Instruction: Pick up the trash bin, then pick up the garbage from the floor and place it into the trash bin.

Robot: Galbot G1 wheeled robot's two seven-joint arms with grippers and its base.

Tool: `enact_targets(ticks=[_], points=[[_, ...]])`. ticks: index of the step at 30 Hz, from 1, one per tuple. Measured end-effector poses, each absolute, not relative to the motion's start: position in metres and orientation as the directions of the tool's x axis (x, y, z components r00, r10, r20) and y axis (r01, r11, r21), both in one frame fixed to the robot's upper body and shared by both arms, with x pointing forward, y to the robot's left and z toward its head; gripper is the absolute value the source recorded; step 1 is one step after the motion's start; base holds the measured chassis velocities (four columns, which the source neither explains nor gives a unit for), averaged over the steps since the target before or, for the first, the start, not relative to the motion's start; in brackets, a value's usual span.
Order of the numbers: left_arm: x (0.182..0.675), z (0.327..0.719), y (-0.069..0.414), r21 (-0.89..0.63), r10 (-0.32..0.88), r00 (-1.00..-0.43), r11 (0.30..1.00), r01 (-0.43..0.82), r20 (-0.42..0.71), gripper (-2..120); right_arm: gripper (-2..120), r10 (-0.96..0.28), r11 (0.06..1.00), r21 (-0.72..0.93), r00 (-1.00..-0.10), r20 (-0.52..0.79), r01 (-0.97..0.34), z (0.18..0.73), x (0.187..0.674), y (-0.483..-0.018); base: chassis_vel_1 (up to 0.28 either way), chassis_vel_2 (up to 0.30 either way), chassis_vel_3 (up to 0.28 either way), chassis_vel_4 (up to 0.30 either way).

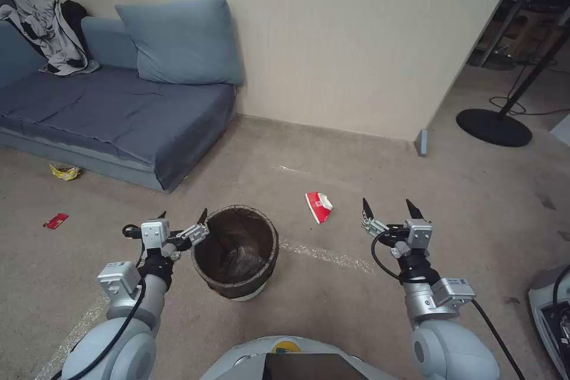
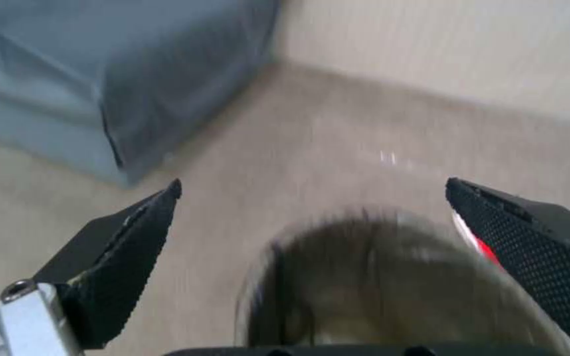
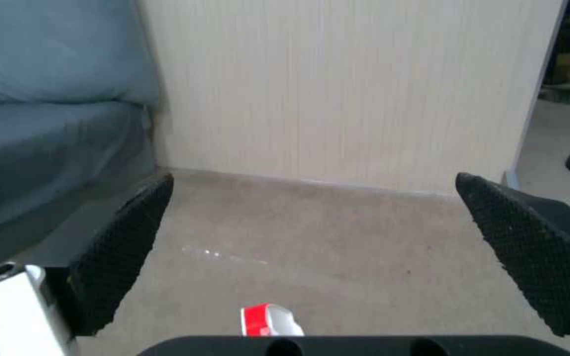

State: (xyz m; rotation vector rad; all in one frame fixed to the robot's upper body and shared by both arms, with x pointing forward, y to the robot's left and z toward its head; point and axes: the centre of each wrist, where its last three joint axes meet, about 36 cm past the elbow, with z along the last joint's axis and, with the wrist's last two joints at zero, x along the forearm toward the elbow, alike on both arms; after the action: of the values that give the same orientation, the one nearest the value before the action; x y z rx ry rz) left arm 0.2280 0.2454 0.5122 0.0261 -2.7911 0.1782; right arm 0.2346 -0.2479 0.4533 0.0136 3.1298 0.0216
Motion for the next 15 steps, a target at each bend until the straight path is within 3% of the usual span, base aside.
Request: enact_targets(ticks=[15], points=[[0.254,0.484,0.249,-0.137,0.073,-0.854,0.991,0.002,0.516,100,100,0.012,1.000,-0.008,-0.999,0.032,0.011,0.441,0.233,-0.253,0.000,0.000,0.000,0.000]])
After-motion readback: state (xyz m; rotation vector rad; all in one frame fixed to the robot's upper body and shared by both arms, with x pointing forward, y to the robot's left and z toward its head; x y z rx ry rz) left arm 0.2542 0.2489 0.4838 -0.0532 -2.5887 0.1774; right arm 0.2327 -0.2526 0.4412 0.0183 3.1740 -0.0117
